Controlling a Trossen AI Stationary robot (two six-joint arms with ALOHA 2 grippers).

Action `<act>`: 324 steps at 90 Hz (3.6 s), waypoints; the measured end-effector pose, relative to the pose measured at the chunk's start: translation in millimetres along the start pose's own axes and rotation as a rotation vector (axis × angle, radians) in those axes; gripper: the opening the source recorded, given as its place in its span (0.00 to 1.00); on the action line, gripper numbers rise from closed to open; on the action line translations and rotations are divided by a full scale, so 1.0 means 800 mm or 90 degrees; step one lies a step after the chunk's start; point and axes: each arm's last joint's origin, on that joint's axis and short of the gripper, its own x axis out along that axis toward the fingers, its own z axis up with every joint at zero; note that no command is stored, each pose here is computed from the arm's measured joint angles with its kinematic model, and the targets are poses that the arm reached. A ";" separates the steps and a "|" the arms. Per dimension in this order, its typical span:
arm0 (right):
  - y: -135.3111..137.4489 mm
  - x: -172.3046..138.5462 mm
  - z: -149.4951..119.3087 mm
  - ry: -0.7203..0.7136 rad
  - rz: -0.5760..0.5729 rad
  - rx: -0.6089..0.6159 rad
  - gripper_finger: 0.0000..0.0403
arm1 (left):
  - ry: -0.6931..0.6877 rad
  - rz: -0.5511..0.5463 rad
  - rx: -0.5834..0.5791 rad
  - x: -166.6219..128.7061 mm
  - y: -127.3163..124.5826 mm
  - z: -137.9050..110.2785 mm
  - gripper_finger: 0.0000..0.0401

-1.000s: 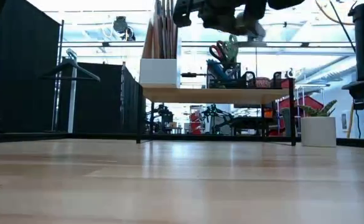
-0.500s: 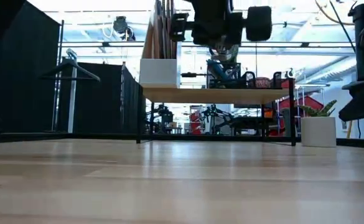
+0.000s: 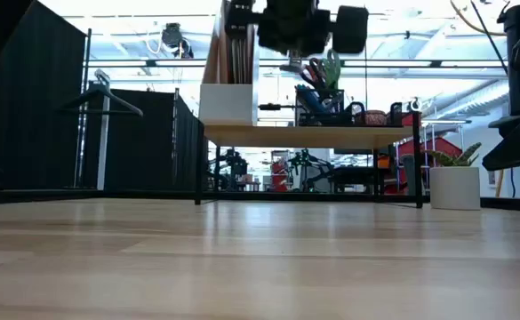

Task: Stock shelves
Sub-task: Put the stapler on the shelf

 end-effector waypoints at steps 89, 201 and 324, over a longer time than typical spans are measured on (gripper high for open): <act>0.002 -0.001 -0.001 -0.004 0.008 -0.004 0.21 | 0.199 0.016 -0.089 0.107 0.045 -0.053 0.23; 0.012 0.011 -0.018 0.030 0.018 -0.038 0.21 | 0.159 -0.255 0.089 -0.033 0.069 0.048 0.44; -0.046 0.174 0.231 -0.279 -0.217 -0.232 0.00 | 0.286 -0.270 0.365 -0.141 0.219 -0.023 0.44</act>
